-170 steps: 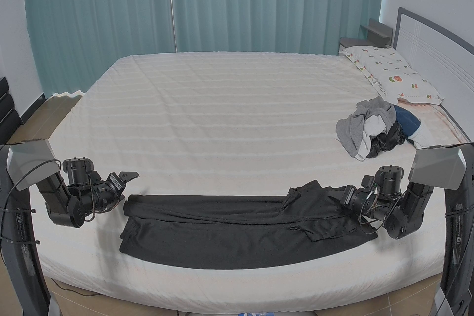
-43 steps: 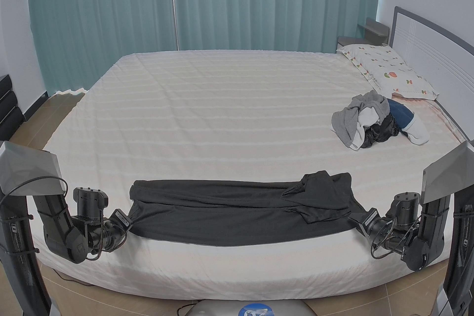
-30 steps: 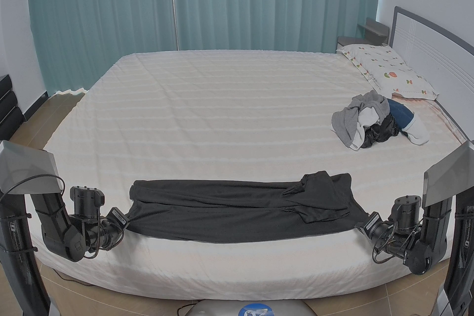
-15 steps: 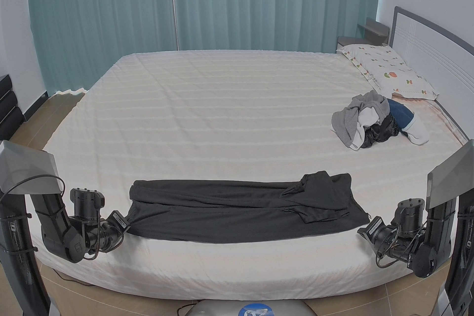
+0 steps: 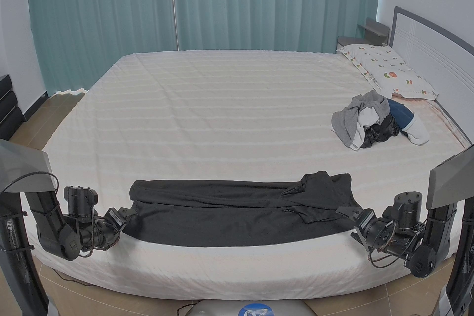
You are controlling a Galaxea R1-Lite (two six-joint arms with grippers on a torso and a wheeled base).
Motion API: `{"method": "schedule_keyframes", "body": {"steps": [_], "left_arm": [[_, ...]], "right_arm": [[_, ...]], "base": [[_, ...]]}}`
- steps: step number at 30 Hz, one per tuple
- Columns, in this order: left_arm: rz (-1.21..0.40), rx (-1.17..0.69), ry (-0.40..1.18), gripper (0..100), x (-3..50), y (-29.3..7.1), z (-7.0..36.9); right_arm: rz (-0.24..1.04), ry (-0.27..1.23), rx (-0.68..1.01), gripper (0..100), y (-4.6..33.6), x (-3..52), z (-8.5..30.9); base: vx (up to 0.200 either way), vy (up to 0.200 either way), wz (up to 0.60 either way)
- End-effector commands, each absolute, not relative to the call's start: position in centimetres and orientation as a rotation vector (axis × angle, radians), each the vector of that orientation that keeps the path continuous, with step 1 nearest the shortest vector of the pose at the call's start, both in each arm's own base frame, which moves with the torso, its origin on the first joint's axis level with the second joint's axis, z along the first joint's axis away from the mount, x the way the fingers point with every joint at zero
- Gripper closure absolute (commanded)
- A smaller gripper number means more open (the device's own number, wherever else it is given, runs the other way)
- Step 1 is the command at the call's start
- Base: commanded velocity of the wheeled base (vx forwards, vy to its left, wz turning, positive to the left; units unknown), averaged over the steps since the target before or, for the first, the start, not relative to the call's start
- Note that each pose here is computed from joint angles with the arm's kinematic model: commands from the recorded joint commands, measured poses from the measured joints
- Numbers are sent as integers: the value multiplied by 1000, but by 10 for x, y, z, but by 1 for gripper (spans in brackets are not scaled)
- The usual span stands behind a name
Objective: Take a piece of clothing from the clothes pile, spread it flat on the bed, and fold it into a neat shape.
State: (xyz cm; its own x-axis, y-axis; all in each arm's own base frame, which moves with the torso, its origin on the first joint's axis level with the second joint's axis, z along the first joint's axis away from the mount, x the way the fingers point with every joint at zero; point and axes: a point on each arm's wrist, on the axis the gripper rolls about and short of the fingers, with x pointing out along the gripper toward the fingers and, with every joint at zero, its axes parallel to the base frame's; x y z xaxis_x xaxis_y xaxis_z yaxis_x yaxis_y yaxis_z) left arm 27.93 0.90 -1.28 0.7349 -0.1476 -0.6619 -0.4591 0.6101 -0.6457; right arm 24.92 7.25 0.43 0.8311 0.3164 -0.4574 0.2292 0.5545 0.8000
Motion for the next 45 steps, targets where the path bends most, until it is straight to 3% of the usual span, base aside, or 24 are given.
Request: {"method": "schedule_keyframes", "body": {"steps": [1, 32, 33, 45], "left_arm": [[177, -984, 692, 0, 279, 32, 1], [178, -993, 681, 0, 286, 34, -2], [178, -993, 681, 0, 286, 34, -2], [188, -985, 682, 0, 288, 34, -4]], "right_arm": [[121, 591, 1002, 0, 92, 275, -7], [107, 576, 1001, 0, 100, 308, -39], [107, 576, 1001, 100, 100, 308, -39], [62, 573, 943, 100, 101, 304, -41]], "base": [[0, 0, 0], [0, 0, 0], [0, 0, 0], [0, 0, 0]]}}
